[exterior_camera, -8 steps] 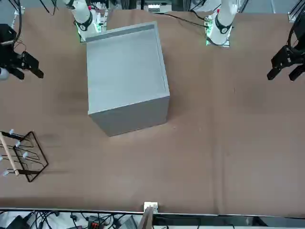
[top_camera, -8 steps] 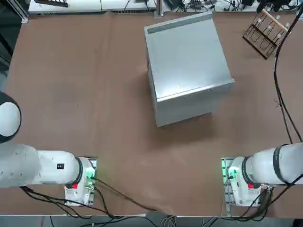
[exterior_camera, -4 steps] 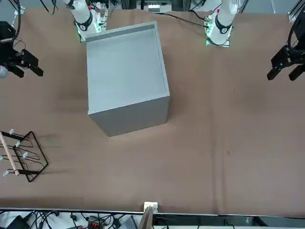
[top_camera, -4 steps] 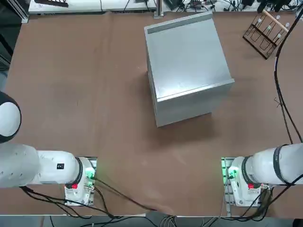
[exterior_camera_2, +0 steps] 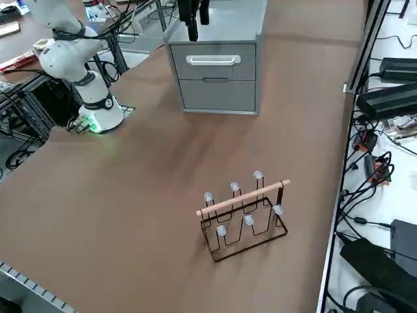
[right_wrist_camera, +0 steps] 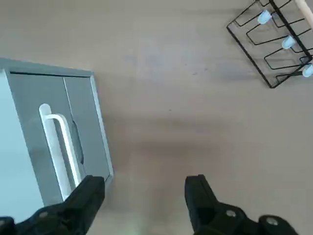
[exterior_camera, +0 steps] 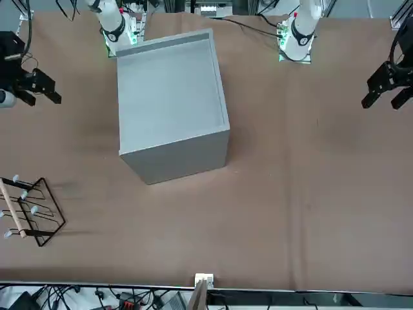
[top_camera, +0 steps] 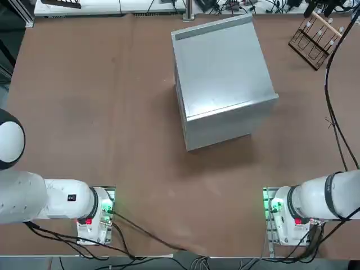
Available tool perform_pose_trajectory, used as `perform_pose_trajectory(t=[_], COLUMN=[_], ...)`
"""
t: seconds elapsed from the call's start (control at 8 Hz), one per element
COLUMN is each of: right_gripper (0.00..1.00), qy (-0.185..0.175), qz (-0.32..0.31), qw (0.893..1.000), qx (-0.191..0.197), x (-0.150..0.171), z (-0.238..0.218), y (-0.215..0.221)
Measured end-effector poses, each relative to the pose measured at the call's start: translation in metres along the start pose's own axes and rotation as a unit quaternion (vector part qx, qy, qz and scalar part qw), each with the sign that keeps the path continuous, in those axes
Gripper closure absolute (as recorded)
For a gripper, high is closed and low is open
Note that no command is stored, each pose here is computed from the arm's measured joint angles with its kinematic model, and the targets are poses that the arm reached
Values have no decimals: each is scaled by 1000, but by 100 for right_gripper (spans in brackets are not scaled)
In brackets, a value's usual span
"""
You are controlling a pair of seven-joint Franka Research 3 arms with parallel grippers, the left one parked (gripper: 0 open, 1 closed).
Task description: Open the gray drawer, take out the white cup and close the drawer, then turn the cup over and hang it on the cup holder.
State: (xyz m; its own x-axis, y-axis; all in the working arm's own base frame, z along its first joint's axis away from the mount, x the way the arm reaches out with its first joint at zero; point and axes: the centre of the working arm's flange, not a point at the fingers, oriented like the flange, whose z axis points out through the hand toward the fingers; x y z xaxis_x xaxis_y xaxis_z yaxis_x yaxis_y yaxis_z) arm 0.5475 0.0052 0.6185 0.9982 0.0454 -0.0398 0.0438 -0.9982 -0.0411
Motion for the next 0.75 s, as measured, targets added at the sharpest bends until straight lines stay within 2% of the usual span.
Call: perform_pose_trajectory(t=[0.25, 0.75], right_gripper=[0, 0], qy=[2, -4], qz=[2, 12], qw=[1000, 998], qx=[30, 59], x=[4, 8], z=[12, 67], y=[-6, -9])
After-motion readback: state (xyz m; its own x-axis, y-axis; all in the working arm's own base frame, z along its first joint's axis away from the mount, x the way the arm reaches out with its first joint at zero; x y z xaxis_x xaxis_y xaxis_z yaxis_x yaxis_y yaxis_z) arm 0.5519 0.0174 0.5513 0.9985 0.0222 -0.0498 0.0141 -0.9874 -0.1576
